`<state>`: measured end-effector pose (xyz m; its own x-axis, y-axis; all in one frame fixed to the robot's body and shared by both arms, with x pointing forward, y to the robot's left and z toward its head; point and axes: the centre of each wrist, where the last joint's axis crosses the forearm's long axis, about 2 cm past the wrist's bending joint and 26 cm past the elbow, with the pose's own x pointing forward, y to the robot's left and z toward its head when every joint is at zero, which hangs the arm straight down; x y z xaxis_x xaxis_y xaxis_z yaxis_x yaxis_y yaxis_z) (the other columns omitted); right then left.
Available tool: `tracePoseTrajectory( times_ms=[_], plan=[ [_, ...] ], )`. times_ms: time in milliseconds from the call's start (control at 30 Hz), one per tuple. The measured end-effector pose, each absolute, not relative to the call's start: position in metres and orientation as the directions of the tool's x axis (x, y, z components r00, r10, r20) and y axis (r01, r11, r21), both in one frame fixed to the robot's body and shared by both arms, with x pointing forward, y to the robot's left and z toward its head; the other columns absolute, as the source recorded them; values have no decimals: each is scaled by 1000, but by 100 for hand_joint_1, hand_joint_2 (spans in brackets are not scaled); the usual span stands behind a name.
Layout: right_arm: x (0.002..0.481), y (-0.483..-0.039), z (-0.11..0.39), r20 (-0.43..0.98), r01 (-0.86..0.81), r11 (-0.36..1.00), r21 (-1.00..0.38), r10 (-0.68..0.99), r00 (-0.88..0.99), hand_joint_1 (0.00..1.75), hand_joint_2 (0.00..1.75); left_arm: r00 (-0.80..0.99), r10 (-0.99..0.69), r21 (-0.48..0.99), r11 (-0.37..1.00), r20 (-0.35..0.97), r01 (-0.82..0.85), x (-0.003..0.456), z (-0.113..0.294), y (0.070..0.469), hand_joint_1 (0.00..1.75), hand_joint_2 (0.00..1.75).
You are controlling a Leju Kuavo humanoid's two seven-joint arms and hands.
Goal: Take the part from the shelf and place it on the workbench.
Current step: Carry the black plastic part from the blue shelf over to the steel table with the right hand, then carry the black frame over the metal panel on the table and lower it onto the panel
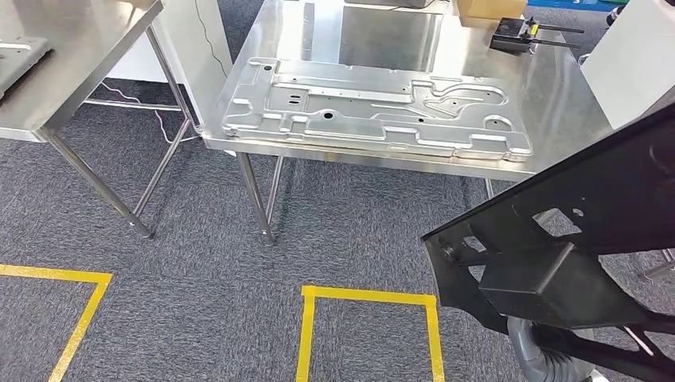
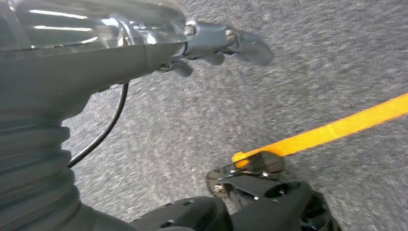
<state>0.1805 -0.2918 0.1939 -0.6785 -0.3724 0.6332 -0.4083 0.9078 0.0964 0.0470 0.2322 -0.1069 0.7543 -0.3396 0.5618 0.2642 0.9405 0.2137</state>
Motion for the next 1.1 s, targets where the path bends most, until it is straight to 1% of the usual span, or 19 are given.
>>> tracePoseTrajectory(
  times_ms=[1100],
  plan=[
    [179, -294, 195, 637, -391, 916, 89, -354, -685, 175, 175, 759, -332, 206, 943, 561, 260, 45, -107, 229, 0, 175]
  ],
)
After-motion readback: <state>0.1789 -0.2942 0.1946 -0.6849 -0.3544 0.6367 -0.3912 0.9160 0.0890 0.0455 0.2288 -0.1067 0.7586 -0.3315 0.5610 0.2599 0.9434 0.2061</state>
